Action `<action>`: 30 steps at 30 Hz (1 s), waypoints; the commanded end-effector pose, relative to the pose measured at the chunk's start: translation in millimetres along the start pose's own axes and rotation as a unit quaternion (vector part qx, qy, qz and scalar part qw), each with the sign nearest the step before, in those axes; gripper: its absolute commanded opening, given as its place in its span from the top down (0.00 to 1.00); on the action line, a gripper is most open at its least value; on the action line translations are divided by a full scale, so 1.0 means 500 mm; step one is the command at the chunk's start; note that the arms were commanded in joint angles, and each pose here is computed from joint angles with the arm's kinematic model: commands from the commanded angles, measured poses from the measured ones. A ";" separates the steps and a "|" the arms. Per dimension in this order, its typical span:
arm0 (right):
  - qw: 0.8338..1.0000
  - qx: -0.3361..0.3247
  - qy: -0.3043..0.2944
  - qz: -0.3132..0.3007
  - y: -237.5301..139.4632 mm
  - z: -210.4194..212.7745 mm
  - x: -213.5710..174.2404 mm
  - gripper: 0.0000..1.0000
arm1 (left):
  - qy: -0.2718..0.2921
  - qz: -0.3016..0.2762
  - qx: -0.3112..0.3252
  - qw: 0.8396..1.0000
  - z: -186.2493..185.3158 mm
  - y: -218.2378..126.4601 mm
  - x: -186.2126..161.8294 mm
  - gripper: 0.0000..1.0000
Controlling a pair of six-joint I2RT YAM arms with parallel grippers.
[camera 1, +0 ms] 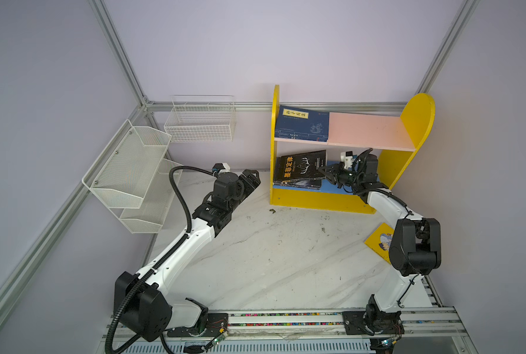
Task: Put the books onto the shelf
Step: 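Push the book flat onto the stack with the right gripper while the left withdraws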
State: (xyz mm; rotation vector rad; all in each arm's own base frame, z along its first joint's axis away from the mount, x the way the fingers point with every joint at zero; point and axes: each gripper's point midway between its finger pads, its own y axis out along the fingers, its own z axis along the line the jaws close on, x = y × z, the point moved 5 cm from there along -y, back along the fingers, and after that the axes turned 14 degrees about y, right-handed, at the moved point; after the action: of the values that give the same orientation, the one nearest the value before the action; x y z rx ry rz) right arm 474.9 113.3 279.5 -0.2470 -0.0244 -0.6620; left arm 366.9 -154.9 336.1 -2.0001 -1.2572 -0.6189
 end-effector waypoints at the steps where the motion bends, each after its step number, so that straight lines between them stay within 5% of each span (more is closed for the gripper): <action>1: 0.997 0.056 -0.052 -0.018 -0.038 0.078 0.013 0.85 | -0.010 -0.004 -0.004 1.000 0.010 0.001 -0.006 0.16; 15: 0.997 0.058 -0.042 -0.040 -0.026 0.048 0.047 0.86 | -0.017 0.005 0.000 1.000 0.023 0.000 -0.016 0.16; 30: 0.998 0.037 -0.049 0.030 0.052 0.017 0.008 0.85 | -0.022 0.011 0.004 1.000 0.038 0.003 -0.015 0.15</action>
State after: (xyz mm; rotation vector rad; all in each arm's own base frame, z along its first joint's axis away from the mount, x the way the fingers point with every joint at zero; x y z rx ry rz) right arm 495.2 125.1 260.7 -0.2265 -0.0379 -0.6234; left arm 368.3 -149.0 321.3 -2.0206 -1.2526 -0.5559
